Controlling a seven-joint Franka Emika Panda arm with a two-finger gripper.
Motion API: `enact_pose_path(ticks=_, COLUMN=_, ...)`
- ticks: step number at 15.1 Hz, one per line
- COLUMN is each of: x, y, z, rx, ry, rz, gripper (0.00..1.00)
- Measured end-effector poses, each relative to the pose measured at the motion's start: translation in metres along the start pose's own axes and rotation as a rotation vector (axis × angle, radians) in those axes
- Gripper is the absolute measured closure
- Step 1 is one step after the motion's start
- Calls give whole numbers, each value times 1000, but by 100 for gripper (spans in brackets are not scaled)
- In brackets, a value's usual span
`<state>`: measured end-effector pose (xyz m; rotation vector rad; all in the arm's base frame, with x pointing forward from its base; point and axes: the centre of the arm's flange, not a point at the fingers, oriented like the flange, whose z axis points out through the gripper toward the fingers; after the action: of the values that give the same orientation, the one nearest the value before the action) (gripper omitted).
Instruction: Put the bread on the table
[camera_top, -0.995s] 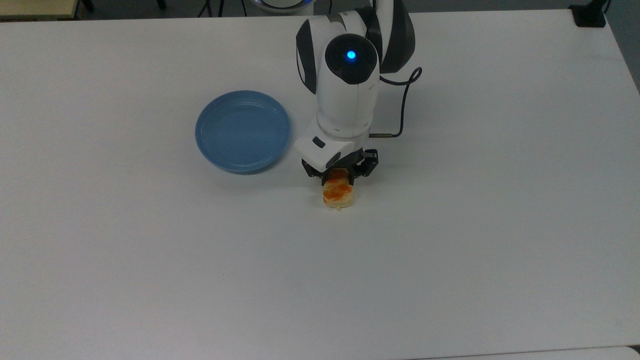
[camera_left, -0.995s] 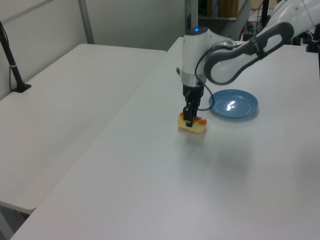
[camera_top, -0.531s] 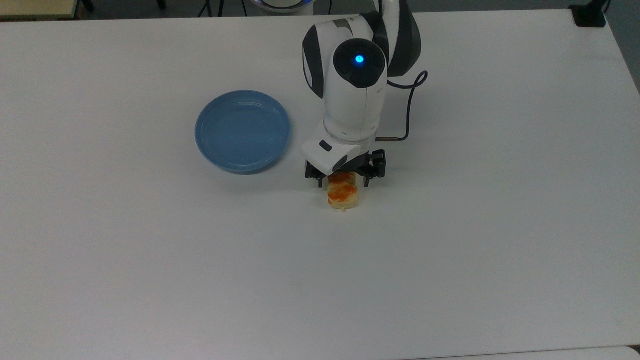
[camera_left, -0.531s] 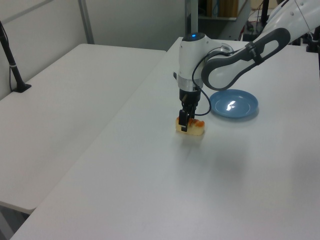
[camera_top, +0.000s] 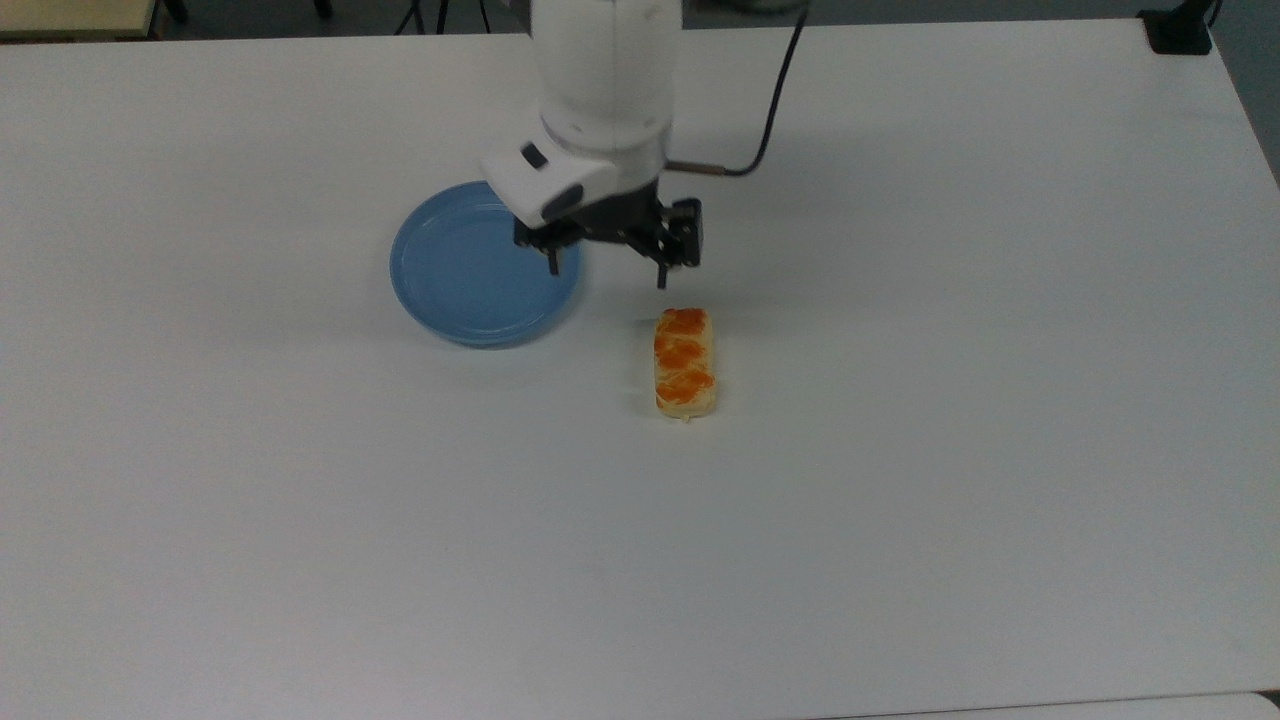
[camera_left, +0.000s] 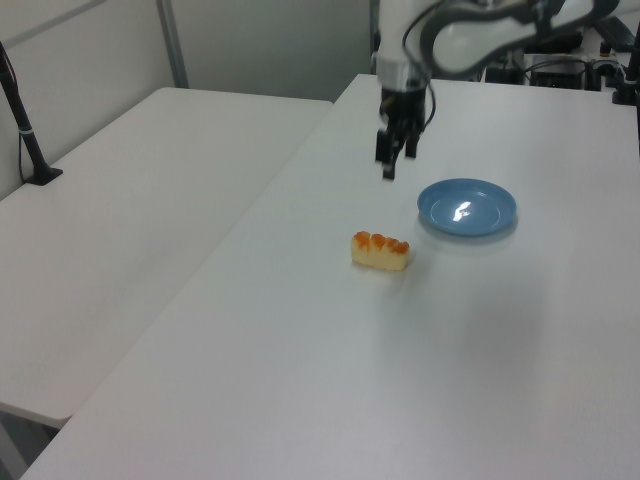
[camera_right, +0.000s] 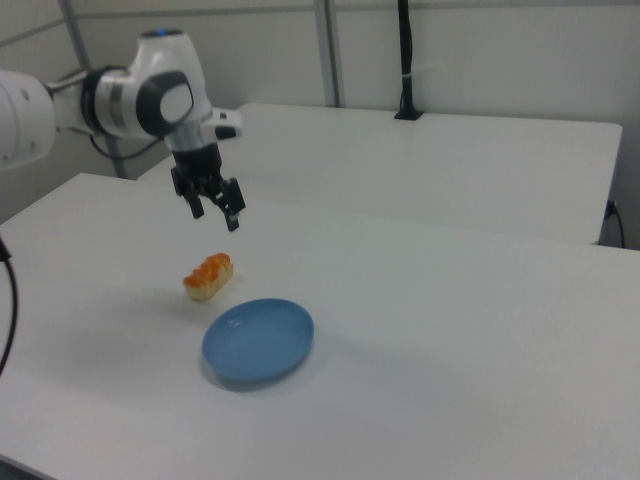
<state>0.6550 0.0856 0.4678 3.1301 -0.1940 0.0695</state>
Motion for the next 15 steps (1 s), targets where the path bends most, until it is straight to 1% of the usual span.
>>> enact_pose_path(ticks=2, x=-15, y=35, z=-50, rx=-5, ry=-11, rz=53, gripper=0)
enact_pose_path(ticks=5, x=-42, y=84, z=-117, rx=-10, ry=0, rz=127, gripper=0)
enact_pose_path(ticks=7, x=-67, y=118, z=-156, rx=-8, ry=-1, rz=175, gripper=0)
enact_pose_path(ticks=10, x=-86, y=143, z=-174, rx=-3, ry=1, rz=160, gripper=0)
enact_pose_path(ticks=12, x=-90, y=157, z=-175, rx=-2, ry=1, rz=123, gripper=0)
enact_pose_path(ticks=15, x=-90, y=168, z=-174, rx=-3, ry=3, rz=55, gripper=0)
